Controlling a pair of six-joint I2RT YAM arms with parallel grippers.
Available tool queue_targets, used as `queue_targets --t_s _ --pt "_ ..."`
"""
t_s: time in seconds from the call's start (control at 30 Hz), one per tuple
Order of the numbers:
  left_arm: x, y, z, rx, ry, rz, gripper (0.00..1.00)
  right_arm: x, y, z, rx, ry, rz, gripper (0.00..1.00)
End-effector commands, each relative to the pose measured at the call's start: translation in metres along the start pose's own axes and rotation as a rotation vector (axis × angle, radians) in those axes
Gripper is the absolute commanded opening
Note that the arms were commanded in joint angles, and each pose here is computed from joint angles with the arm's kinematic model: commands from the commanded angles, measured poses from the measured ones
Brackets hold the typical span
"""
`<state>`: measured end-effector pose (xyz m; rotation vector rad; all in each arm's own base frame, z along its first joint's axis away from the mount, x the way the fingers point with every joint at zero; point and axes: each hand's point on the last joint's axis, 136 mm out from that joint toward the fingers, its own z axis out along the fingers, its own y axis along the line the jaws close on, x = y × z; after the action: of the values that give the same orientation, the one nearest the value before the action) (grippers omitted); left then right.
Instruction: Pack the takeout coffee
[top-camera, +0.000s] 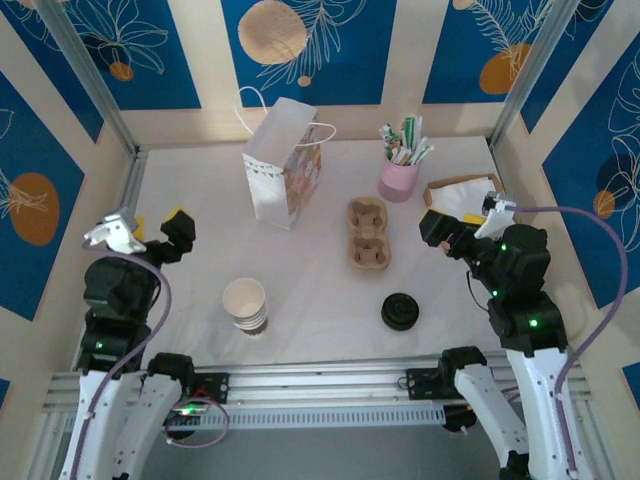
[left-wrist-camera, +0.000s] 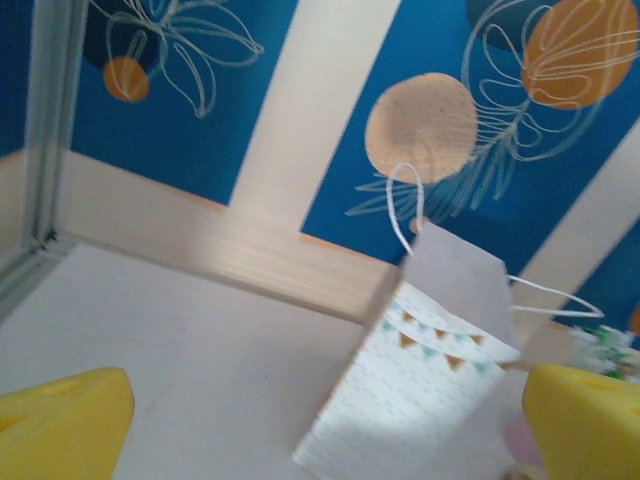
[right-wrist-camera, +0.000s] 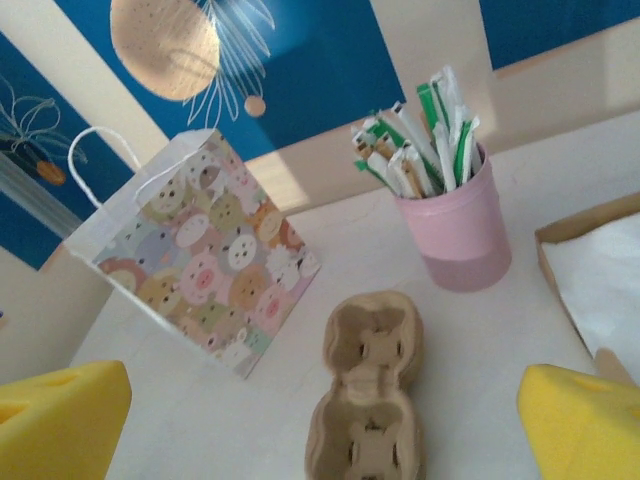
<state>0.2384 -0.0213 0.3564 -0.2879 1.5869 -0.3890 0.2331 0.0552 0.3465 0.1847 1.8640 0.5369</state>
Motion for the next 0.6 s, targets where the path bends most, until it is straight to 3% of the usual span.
queue_targets --t_s 0.0,0.33,0.57 --pt "0.044 0.003 -0.019 -0.014 0.24 -0.064 1.0 0.028 -0.002 -0.01 0.023 0.169 0.076 0.99" --pt "0.067 0.006 -0.046 -0.059 0.422 -0.122 1.0 0.034 0.037 0.0 -0.188 0.348 0.189 1.0" --pt "0.084 0.011 -0.063 -0.083 0.476 -0.196 1.0 0.047 0.074 0.002 -0.286 0.497 0.153 0.92"
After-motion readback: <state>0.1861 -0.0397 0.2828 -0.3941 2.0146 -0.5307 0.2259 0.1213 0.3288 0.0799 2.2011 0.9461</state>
